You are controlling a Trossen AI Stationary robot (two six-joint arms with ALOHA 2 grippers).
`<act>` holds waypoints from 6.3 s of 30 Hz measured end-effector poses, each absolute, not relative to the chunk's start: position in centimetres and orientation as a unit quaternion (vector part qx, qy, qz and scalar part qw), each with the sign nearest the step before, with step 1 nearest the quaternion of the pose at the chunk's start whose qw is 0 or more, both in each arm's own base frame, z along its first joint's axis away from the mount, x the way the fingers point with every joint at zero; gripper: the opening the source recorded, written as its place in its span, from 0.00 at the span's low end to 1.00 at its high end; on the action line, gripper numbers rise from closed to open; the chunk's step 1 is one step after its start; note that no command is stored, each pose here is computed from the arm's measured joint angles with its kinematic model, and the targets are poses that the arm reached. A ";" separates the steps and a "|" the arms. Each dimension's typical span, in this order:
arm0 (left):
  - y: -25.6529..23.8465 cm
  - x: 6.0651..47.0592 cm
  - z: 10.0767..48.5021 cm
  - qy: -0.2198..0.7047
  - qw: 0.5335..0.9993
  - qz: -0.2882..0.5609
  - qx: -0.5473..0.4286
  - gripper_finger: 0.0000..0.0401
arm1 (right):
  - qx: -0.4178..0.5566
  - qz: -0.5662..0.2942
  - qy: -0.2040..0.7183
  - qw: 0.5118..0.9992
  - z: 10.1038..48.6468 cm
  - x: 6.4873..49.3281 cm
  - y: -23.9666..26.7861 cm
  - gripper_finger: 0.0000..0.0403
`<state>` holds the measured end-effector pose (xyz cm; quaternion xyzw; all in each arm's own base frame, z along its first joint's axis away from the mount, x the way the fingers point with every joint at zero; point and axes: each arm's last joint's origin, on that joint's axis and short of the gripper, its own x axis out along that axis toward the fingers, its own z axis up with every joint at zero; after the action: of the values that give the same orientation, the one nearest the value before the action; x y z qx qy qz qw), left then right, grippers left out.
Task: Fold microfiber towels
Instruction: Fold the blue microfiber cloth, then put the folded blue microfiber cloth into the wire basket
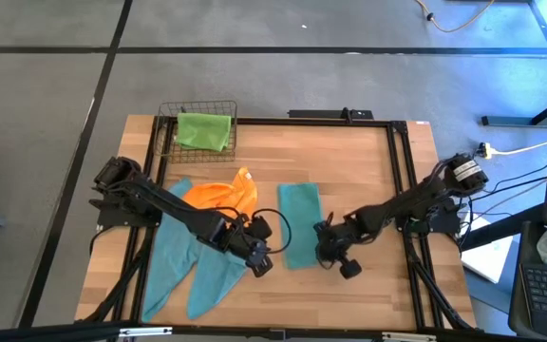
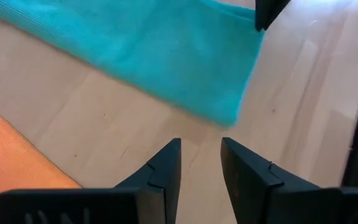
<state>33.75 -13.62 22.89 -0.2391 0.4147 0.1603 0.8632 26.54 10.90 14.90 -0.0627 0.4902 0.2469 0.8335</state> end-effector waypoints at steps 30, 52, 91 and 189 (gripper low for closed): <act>-11.7 29.6 29.5 0.366 0.891 0.148 -0.226 0.26 | 0.007 -0.068 0.413 0.908 19.4 28.0 -6.8 0.00; -12.2 29.2 29.4 0.385 0.886 0.135 -0.222 0.26 | 0.069 -0.130 0.502 0.852 15.5 28.0 -7.6 0.05; -0.3 40.2 18.4 0.416 0.891 -0.096 0.152 0.45 | 0.197 -0.280 0.195 0.919 39.1 15.3 -4.5 0.63; 23.6 18.0 28.8 0.594 0.727 0.231 -0.255 0.00 | 0.276 -0.298 0.163 0.899 39.5 13.2 -3.4 0.63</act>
<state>17.99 23.63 28.84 -0.2551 0.5938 0.2313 0.7272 13.23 -3.43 39.45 0.2762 0.1635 -0.2979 0.8990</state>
